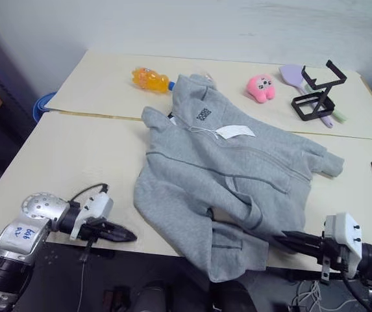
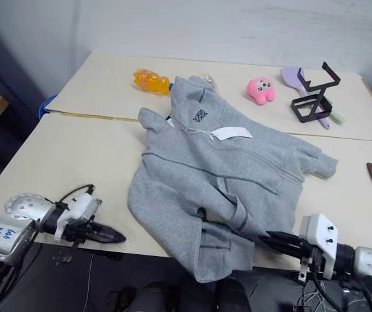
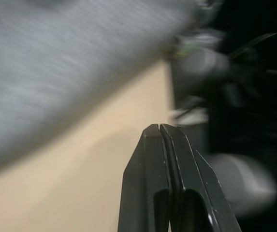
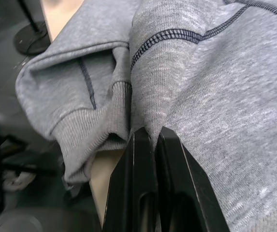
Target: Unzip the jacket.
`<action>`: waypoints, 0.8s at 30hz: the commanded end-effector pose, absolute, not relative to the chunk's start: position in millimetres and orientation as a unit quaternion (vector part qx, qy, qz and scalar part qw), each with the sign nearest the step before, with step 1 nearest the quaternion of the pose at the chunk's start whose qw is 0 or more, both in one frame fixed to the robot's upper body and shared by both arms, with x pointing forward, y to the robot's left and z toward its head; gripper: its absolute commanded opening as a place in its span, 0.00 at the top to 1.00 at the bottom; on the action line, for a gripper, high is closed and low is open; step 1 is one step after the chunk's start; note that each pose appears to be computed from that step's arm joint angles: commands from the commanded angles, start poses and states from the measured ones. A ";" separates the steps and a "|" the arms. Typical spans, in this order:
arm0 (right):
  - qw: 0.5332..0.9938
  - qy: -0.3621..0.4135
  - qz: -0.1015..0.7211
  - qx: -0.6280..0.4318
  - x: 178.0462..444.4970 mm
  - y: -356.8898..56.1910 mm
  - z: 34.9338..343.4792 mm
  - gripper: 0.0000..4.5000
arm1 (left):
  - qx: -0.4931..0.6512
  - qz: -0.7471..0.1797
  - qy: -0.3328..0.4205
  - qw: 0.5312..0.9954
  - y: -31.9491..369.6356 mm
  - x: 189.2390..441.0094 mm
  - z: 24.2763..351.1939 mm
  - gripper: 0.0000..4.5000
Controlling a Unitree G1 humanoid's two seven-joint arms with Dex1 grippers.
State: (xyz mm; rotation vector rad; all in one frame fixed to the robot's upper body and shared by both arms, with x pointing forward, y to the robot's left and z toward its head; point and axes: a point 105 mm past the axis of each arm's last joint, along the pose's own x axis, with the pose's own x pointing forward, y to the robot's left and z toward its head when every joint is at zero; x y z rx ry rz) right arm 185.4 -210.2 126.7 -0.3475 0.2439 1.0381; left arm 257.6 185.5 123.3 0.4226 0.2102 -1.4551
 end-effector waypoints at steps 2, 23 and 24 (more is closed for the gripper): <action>0.850 0.096 0.484 -0.185 190.6 -212.6 132.3 1.00 | 0.270 -0.594 0.008 0.758 195.6 289.4 152.6 0.82; 0.863 0.064 0.466 -0.186 201.9 -204.0 124.0 1.00 | 0.564 -0.521 -0.067 0.637 180.2 371.1 137.8 0.07; 0.863 0.063 0.465 -0.186 202.0 -203.9 123.7 1.00 | 0.571 -0.525 -0.070 0.627 177.6 370.2 134.8 0.07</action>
